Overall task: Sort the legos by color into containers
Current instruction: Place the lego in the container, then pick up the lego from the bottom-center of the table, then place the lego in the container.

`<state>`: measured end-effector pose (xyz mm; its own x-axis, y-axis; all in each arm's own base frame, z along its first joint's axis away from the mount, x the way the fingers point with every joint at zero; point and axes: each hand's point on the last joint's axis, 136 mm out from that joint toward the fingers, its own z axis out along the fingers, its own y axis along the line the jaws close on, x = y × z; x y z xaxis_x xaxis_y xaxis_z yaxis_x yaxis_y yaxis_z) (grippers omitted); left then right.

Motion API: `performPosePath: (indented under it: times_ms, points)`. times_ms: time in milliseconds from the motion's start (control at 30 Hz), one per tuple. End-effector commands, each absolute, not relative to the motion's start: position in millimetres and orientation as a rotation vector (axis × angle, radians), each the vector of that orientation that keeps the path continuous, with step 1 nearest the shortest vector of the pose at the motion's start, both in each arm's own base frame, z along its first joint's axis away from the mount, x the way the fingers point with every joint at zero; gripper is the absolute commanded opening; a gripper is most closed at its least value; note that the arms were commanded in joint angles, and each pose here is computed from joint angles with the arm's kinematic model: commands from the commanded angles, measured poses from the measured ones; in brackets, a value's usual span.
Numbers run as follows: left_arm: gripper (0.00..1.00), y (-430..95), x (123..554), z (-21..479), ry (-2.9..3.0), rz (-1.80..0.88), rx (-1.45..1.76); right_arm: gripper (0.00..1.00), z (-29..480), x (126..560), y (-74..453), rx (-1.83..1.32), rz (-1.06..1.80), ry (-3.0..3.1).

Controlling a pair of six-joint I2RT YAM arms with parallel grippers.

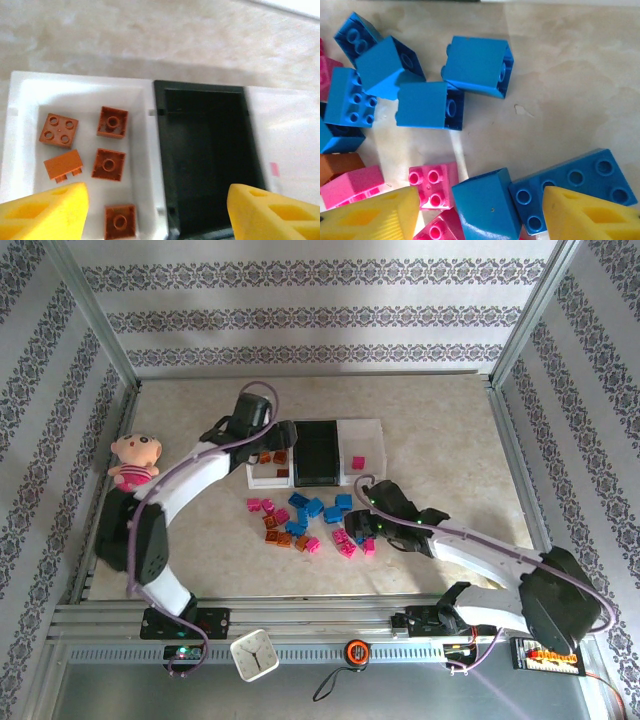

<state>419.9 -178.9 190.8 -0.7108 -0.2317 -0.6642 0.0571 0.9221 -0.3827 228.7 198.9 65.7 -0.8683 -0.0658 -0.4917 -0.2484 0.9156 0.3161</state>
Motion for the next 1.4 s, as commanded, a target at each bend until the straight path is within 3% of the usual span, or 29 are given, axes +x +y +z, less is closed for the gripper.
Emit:
performPosePath:
  times_ms: [0,233,300,533,833,1033,1200,1367]
  points:
    - [0.76,-186,385,213,2.25,-0.625,-0.103,0.65,63,218,198,-0.293,0.456,2.64]
    - [0.85,-167,307,196,2.176,-0.79,-0.174,0.67,48,186,168,-0.233,0.359,2.665]
    - [1.0,-159,293,191,2.152,-0.808,-0.203,0.65,42,179,166,-0.232,0.381,2.681]
    - [1.0,-138,265,186,2.097,-0.805,-0.268,0.61,30,176,178,-0.273,0.439,2.712]
    - [1.0,-124,252,176,2.102,-0.771,-0.319,0.34,26,175,177,-0.278,0.409,2.733]
    - [1.0,-124,248,185,2.07,-0.789,-0.291,0.21,64,175,172,-0.291,0.439,2.655]
    - [1.0,-125,247,185,2.067,-0.793,-0.273,0.17,126,212,189,-0.322,0.494,2.516]
    - [1.0,-125,244,180,2.072,-0.796,-0.261,0.17,156,297,210,-0.28,0.411,2.436]
